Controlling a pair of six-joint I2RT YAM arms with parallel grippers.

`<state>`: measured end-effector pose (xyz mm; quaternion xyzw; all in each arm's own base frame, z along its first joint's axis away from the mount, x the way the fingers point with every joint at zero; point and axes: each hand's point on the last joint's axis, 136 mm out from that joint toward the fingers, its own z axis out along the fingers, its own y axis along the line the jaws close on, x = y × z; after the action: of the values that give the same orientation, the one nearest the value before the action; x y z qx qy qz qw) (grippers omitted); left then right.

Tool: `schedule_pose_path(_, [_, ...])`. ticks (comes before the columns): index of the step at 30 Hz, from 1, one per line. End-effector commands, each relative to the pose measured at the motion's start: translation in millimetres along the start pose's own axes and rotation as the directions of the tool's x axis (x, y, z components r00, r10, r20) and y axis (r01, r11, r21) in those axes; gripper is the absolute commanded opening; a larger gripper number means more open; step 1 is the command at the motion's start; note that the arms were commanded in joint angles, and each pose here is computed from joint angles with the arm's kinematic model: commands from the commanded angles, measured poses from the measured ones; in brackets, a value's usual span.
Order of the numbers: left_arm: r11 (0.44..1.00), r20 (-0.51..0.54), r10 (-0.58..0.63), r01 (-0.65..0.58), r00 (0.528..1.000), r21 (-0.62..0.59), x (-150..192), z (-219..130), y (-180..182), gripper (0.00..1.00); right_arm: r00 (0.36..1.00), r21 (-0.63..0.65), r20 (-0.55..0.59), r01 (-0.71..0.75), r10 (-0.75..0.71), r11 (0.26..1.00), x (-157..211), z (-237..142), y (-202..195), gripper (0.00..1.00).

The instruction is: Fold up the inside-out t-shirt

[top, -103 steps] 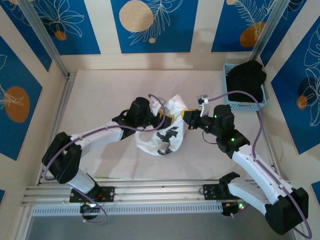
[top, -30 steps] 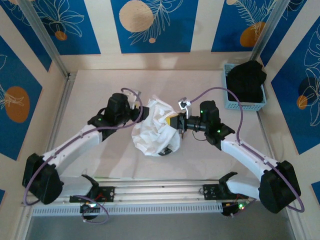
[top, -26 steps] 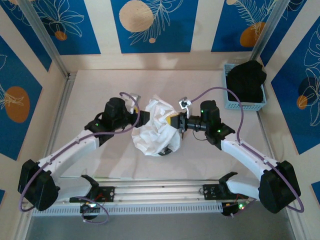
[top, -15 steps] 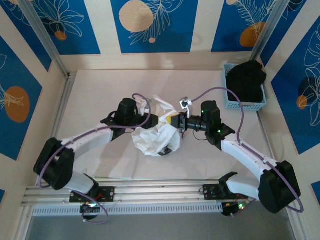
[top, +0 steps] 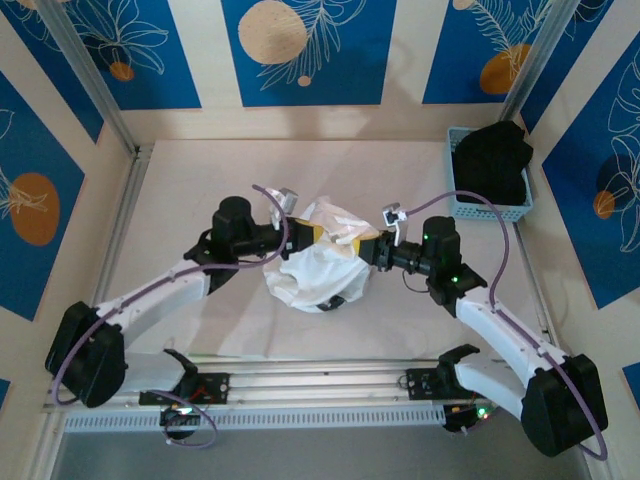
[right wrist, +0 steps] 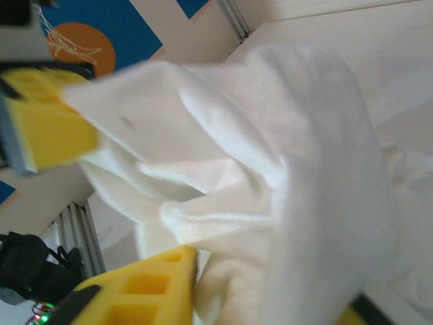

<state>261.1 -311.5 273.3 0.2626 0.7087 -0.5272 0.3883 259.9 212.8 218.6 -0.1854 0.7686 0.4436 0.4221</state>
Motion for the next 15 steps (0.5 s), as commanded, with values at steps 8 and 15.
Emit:
schedule_pose_path(8, [0.991,0.021,0.128,-0.128,0.992,0.037,-11,-18,-21,0.00,0.994,0.227,0.000,0.104,-0.106,0.968,-4,-31,-13,0.48])
schedule_pose_path(15, [0.992,0.016,0.123,-0.124,0.992,0.020,-10,-17,-17,0.00,0.944,0.276,-0.022,0.322,-0.329,0.905,-13,-41,18,0.45])
